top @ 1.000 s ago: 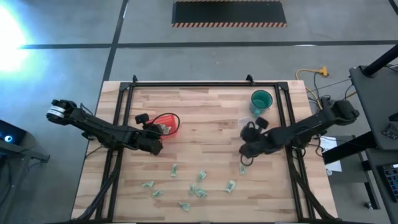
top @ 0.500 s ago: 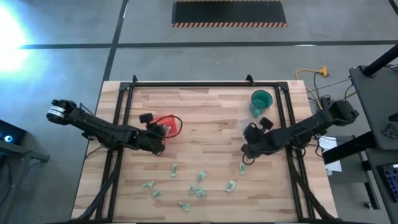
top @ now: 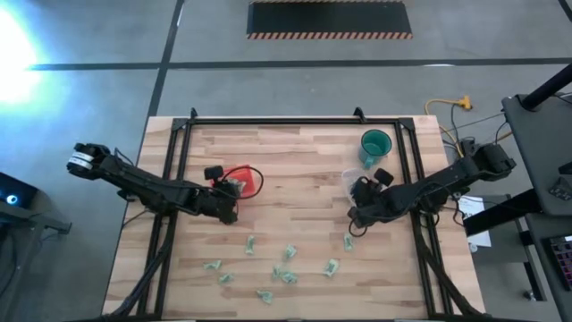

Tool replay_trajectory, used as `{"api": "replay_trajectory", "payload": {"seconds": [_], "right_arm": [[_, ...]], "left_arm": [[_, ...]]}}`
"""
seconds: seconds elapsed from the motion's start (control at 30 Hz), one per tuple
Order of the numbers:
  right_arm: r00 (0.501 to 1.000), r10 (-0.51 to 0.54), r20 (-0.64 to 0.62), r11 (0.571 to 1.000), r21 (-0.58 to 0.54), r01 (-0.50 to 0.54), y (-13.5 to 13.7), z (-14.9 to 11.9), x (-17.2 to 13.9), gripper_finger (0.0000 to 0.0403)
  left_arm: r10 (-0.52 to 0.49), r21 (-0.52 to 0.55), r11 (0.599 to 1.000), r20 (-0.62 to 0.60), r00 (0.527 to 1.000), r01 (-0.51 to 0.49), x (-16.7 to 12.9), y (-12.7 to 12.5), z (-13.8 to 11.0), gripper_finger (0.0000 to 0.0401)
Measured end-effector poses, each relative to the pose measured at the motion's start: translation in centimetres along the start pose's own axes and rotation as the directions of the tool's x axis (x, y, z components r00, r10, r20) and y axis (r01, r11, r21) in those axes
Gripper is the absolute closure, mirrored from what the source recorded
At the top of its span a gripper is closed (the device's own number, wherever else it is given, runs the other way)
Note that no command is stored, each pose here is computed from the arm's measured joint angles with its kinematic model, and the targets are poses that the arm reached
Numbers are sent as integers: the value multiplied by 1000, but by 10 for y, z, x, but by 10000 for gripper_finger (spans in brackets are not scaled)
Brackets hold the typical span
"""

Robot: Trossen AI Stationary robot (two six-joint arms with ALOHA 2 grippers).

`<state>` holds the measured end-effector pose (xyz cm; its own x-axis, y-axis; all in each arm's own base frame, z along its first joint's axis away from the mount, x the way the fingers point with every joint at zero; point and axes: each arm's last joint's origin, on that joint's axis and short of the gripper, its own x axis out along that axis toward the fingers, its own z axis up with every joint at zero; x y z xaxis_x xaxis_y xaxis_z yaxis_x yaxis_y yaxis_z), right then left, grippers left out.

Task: Pick and place items into bin
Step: Put the stevia packet into the orange bin

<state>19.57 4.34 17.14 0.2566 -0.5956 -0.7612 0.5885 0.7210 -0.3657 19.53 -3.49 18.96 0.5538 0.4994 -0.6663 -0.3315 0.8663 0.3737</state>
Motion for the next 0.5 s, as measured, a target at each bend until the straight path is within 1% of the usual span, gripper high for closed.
{"api": "replay_trajectory", "payload": {"seconds": [0.1,0.2,0.27,0.37,0.43,0.5], "right_arm": [[1000,1,2,1000,-23,-1,0,0,0,286],[1000,7,7,1000,-30,-6,-1,1,-2,281],[1000,13,13,1000,-26,-13,-1,3,-3,280],[1000,21,20,1000,-21,-21,-1,5,-5,284],[999,25,23,999,-21,-24,0,6,-5,288],[999,33,25,999,-30,-32,1,6,-6,292]], "left_arm": [[-75,-6,997,-15,997,75,0,-2,0,312],[-213,-28,977,-18,977,212,-1,-7,2,312],[-318,-48,947,1,948,318,-1,-11,5,312],[-456,-67,886,44,889,458,-1,-17,7,312],[-520,-70,849,66,852,524,-1,-20,7,312],[-546,-68,833,65,835,549,1,-22,7,312]]}}
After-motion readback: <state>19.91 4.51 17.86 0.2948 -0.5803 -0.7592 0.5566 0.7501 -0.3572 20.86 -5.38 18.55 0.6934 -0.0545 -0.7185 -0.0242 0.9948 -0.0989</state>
